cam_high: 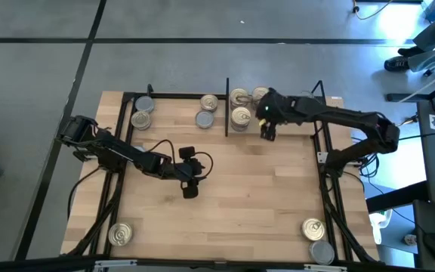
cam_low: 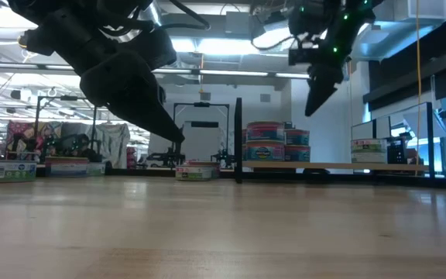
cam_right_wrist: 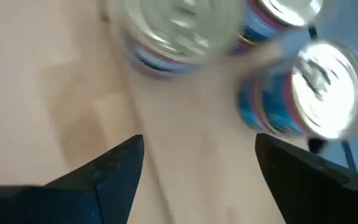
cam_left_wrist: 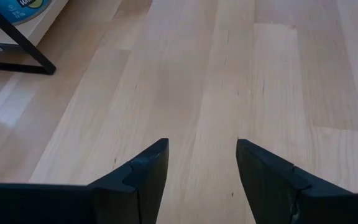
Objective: Stack canned seafood by type on shelf
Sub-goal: Put the top green tuna can on the shelf
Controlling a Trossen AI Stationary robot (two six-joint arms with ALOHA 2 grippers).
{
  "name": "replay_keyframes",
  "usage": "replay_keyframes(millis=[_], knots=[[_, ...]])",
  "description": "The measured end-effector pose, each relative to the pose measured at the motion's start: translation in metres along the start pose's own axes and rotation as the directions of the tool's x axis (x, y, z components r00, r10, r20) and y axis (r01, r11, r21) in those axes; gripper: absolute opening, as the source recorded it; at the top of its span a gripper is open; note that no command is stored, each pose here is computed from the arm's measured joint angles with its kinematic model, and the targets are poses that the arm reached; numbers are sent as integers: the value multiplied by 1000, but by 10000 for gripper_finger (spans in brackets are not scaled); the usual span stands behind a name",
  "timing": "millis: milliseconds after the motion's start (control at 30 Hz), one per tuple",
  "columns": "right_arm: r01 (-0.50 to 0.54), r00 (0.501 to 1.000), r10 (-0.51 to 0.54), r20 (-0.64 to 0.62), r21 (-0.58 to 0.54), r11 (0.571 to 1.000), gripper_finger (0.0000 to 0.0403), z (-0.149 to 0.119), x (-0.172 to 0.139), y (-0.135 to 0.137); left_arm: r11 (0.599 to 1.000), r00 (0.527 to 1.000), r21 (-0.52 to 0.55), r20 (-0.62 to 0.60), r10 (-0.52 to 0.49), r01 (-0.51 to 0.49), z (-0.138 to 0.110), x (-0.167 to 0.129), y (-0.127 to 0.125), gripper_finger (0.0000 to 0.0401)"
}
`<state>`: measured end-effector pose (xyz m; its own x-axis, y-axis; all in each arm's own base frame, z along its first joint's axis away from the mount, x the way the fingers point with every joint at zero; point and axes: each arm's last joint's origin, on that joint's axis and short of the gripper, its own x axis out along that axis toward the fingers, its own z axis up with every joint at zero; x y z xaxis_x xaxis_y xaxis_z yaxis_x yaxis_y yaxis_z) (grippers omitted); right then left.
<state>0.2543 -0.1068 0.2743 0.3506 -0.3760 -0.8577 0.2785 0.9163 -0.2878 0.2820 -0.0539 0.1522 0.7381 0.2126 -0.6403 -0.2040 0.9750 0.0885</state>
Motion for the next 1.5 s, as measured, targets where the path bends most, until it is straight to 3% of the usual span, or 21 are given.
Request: replay_keyframes(millis=[233,467,700,900,1200,1500], knots=[[-67,992,75,105,-71,995,308,6,-6,61,1000,1000,-13,7,0,0,4,1,3,192],[-114,971,134,198,-113,987,308,-1,-7,112,1000,1000,-7,1,26,-26,22,6,21,262],[-174,928,210,306,-143,974,308,-23,10,148,962,963,-43,-26,268,-269,47,12,70,290],[-205,879,240,411,-128,970,308,-34,22,160,907,914,-115,-57,401,-405,47,17,122,290],[-199,875,229,426,-115,973,308,-41,28,160,796,847,-300,-106,520,-526,39,17,182,290],[-200,871,229,435,-112,973,308,-40,28,160,781,857,-355,-175,485,-514,14,47,212,290]])
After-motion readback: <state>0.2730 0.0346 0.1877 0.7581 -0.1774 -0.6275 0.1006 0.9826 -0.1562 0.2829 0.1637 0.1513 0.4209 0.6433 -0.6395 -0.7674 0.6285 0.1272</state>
